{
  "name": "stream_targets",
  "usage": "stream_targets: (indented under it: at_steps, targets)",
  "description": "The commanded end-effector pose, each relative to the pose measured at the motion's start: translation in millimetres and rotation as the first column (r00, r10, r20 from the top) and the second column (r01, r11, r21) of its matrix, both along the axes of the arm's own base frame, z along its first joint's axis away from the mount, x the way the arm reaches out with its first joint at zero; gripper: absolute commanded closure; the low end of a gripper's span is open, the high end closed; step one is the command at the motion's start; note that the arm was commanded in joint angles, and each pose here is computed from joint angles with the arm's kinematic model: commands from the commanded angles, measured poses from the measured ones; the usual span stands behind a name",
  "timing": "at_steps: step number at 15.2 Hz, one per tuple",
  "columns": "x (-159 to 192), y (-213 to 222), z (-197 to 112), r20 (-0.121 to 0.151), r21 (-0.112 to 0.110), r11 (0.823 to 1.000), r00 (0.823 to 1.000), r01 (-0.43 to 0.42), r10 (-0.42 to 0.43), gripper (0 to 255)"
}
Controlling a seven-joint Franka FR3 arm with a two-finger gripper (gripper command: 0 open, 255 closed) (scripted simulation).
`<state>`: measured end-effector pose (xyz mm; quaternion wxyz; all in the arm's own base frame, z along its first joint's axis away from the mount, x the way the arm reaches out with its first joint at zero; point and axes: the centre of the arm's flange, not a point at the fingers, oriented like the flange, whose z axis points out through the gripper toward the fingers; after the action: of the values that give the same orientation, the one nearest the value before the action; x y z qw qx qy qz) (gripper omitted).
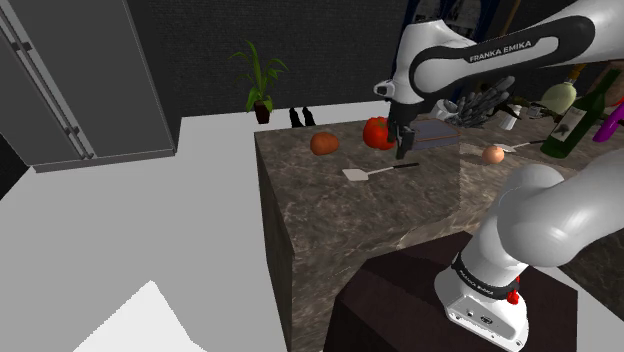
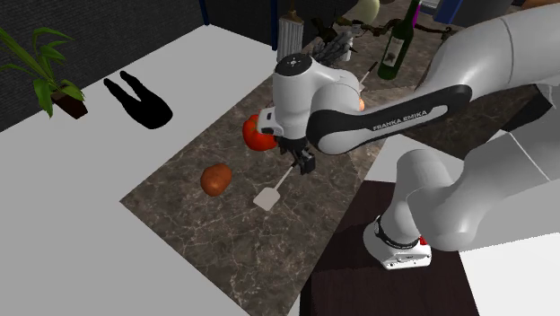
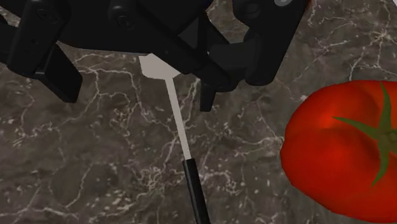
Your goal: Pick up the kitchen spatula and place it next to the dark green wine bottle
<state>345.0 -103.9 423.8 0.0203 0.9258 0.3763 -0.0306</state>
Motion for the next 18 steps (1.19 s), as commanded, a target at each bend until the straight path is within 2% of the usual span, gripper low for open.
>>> stream_targets:
  at_steps: [1,3,4,11,18]
  targets:
    - [9,-9,-22,-0.003,0.006,0.989,0.989,-0.146,0.146,0]
    - [20,-18,-44,-0.006,0.014,0.961,0.961,-0.277,0.277,0]
    - [21,-18,-45,-0.006,0.014,0.959,0.959,-0.284,0.284,0]
    - [19,-20,-85,-0.006,0.014,0.959,0.959,-0.284,0.284,0]
    - [19,-20,-85,-0.006,0.014,0.959,0.959,-0.284,0.284,0]
